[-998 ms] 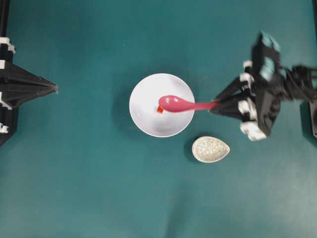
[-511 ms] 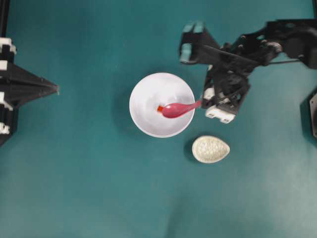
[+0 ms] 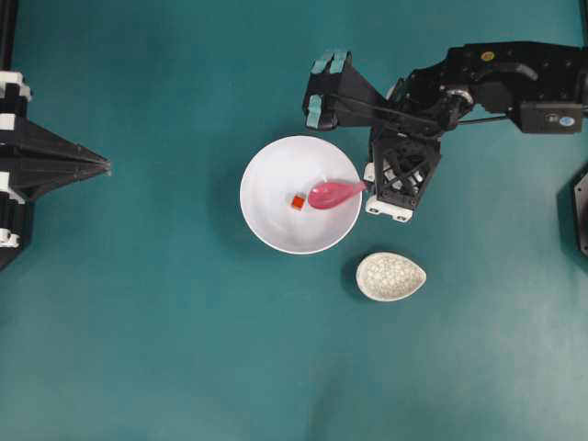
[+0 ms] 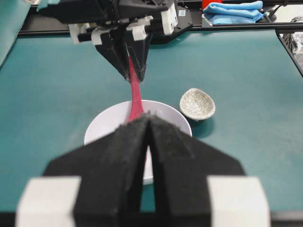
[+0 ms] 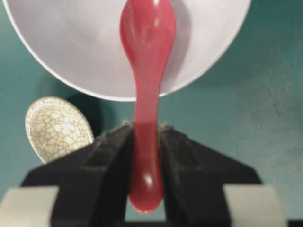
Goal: Grip the spoon and scoop the red block from the bowl with right arm.
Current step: 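Lower the spoon bowl into the white bowl under the red cube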
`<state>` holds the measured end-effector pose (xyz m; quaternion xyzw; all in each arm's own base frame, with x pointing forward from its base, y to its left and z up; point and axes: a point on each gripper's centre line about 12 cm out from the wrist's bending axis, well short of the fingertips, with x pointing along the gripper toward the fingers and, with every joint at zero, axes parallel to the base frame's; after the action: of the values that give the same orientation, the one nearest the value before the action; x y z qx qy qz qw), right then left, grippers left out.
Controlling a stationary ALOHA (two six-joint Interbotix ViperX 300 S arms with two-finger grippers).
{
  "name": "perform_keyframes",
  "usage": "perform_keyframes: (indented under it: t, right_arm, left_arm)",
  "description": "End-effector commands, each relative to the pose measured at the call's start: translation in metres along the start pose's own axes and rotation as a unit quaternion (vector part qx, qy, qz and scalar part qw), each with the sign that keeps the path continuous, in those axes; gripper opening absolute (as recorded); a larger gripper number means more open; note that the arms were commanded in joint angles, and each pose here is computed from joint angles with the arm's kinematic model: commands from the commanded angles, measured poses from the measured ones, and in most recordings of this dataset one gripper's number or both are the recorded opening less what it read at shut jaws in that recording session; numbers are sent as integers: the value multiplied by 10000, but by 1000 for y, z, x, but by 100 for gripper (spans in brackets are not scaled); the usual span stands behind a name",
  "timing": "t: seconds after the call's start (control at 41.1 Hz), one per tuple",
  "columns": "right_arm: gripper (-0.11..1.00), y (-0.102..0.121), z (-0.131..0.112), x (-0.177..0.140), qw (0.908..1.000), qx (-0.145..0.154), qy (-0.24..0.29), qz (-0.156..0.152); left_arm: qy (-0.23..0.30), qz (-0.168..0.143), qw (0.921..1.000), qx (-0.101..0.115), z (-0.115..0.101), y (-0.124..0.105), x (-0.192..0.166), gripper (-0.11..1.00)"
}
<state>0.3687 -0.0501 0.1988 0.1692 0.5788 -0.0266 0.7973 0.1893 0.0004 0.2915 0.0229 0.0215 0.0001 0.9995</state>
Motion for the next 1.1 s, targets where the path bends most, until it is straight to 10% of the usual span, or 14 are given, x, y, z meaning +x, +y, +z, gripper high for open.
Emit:
perform_keyframes:
  t: [0.0, 1.071]
  right_arm:
    - [23, 2, 9, -8, 9998, -50, -180, 9]
    - [23, 22, 36, 8, 9971, -270, -701, 78]
  left_arm:
    - [-85, -5, 10000, 23, 7, 0, 2, 0]
    - [-54, -6, 10000, 31, 5, 0, 2, 0]
